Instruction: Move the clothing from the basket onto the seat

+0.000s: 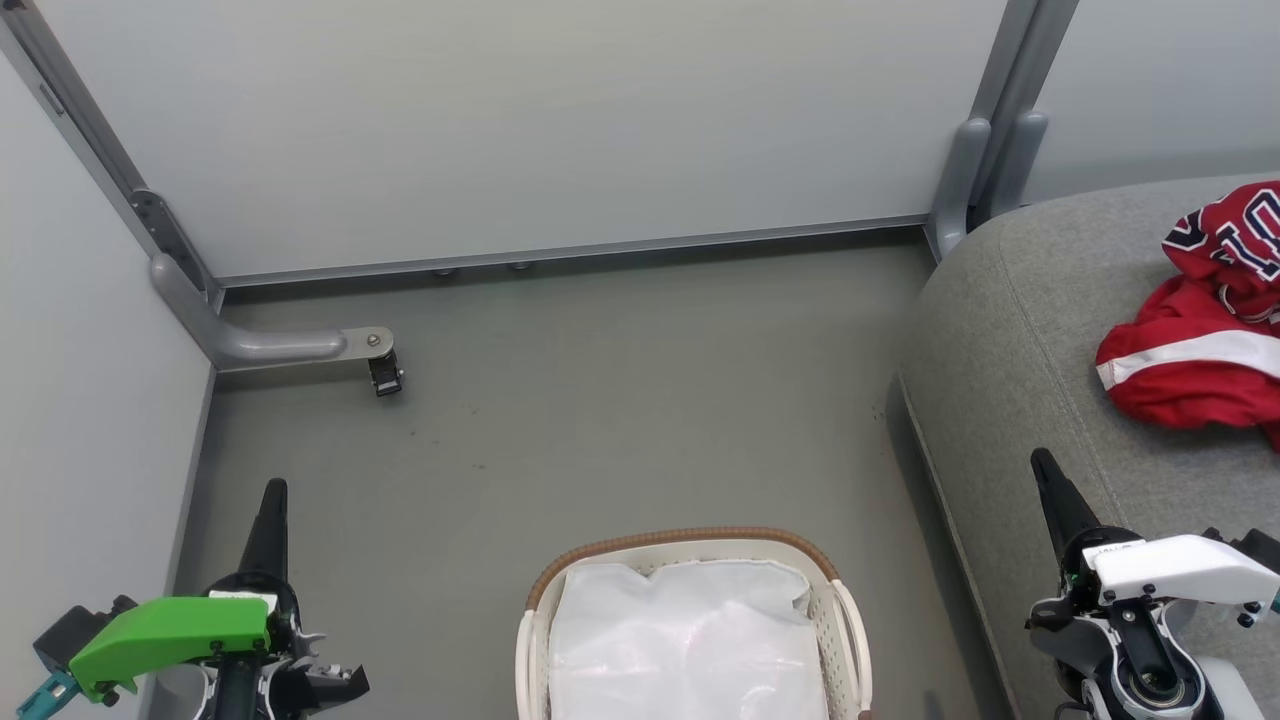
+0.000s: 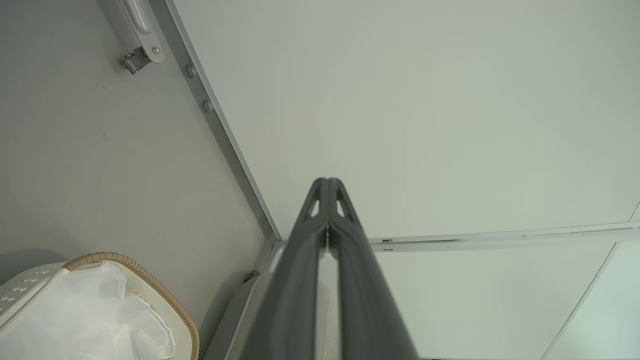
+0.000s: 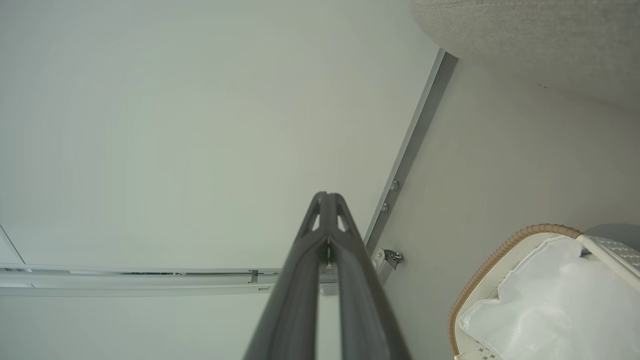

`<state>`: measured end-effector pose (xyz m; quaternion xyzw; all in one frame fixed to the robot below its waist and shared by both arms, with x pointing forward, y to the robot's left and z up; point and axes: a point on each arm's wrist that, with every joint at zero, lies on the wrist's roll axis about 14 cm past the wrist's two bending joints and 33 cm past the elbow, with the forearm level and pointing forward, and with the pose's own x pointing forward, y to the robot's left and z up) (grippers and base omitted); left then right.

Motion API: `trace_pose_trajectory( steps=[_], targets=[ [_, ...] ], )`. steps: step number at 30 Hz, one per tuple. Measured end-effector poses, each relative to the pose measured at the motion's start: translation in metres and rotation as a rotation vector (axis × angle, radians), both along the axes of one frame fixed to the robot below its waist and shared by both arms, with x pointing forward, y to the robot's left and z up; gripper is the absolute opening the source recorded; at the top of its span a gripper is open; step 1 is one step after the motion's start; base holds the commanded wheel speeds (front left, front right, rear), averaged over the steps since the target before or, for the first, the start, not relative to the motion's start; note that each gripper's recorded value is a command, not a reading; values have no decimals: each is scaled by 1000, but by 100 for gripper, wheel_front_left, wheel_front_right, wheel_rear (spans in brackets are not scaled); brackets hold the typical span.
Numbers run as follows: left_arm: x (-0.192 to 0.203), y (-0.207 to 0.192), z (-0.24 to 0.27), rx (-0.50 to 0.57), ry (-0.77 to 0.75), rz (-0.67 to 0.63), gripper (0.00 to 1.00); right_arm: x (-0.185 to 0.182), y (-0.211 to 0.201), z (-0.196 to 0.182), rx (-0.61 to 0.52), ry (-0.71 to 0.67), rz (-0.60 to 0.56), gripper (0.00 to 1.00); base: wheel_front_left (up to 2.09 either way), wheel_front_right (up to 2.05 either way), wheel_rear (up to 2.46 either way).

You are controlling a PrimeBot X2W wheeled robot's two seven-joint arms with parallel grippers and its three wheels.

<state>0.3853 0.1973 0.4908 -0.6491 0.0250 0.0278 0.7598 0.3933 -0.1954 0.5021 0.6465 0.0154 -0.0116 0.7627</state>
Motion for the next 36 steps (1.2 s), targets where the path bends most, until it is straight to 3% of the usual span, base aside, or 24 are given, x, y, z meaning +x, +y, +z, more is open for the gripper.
trace_pose_trajectory(
  steps=[25,36],
  targets=[
    [1,2,20,-162,-72,-4,0,-5,-4,14,165,-51,-3,0,0,0,0],
    [1,2,21,-163,-74,-4,0,-5,-4,14,168,-51,-3,0,0,0,0]
  ],
)
